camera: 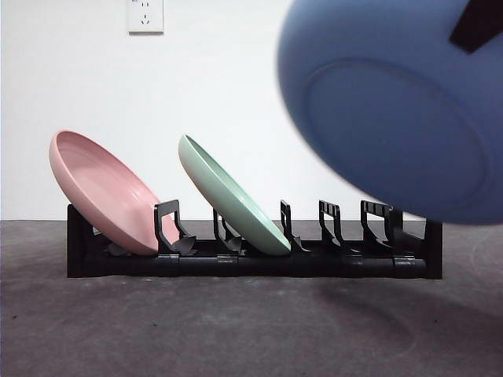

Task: Place the plate

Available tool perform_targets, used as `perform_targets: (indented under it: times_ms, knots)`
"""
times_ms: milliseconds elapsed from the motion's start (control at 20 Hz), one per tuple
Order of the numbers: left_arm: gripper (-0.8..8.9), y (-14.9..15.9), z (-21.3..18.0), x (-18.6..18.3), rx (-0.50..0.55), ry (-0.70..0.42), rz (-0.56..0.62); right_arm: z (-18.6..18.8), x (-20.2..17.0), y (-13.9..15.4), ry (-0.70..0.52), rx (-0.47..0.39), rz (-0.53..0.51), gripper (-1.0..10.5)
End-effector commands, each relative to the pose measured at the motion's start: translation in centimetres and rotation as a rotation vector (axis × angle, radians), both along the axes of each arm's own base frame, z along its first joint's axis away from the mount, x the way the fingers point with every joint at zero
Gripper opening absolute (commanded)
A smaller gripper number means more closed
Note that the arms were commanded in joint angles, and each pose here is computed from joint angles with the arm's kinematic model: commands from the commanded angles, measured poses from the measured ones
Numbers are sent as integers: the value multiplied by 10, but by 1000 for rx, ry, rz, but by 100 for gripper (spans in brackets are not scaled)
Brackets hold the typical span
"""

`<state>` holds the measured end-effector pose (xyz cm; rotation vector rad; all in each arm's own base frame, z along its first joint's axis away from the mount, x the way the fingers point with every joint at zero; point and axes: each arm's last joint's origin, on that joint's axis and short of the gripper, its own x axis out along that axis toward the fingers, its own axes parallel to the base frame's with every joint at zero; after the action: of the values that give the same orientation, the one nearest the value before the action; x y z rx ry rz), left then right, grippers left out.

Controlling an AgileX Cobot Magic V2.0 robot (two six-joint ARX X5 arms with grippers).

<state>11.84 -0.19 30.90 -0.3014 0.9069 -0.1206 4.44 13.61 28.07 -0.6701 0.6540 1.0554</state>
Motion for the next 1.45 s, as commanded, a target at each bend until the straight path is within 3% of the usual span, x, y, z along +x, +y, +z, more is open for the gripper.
perform_targets:
  times_ms: [50,300,650,1050,1350,1450]
  knots:
    - [281,0,6,1,-2,-23,-3,-6,-5,17,-16,-59,90,19]
    - [281,0,6,1,-1,-23,-4,-36,0,61,-98,-221,134,19]
    - [281,0,6,1,8,-26,-14,-75,8,102,-150,-326,193,19]
    - [281,0,6,1,11,-28,-18,-106,13,122,-210,-433,306,19]
    - [281,0,6,1,11,-28,-18,-125,14,126,-205,-516,305,20]
    - [281,0,6,1,11,-28,-18,-127,14,126,-207,-528,282,90]
